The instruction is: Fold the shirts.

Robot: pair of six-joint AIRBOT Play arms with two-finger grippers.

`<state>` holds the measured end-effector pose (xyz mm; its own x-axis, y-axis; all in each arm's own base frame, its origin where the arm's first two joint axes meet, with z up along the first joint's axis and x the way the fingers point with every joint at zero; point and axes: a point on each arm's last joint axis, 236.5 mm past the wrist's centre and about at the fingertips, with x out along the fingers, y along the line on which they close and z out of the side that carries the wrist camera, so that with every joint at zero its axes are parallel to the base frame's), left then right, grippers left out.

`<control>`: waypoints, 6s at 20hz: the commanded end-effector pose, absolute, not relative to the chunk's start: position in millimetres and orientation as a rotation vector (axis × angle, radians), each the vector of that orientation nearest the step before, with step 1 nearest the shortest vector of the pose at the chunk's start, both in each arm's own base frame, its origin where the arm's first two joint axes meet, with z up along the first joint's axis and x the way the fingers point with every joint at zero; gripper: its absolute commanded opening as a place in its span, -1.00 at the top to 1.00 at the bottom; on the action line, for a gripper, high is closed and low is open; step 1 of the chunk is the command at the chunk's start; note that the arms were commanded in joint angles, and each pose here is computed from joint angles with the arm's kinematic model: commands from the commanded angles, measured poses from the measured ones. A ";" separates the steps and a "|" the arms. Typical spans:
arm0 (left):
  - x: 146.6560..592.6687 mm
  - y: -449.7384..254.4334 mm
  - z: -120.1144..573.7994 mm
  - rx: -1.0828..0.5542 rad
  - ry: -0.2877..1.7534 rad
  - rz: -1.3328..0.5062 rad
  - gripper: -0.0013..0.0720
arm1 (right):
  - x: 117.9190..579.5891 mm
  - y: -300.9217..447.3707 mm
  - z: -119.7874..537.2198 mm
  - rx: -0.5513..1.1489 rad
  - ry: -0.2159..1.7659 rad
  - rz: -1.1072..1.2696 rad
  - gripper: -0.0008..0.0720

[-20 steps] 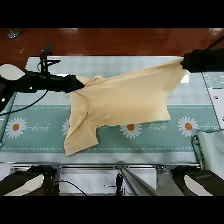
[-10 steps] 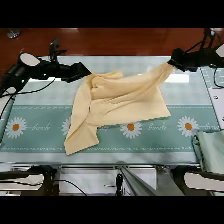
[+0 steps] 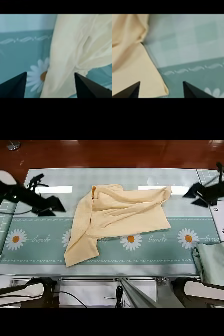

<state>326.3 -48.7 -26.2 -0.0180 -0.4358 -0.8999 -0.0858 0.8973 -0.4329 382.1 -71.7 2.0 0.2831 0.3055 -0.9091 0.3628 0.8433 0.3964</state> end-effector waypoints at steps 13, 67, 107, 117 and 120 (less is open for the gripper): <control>230.9 -119.3 -93.5 -0.749 1.541 -0.438 -0.95 | 287.6 -33.1 -60.0 0.937 1.299 0.061 -0.72; 107.6 -75.2 569.3 0.031 -0.353 -0.256 0.90 | 133.5 57.5 516.0 0.002 0.048 0.179 0.91; 332.7 -14.2 -14.6 -0.492 1.567 -0.254 -0.95 | 372.5 -76.9 13.7 0.505 1.368 0.033 -0.73; 230.6 -37.3 -75.7 -1.107 1.345 -0.191 -0.95 | 286.6 10.0 -5.1 0.833 1.103 0.161 -0.72; 223.0 -57.1 -87.5 -1.112 1.357 -0.217 -0.95 | 282.9 13.7 -5.6 0.837 1.119 0.174 -0.72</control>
<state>223.9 -39.9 -81.4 0.2181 -0.6769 -0.7030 -0.4619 0.5630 -0.6853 288.1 2.2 -6.9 0.4423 0.4886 -0.7521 0.2909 0.7151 0.6356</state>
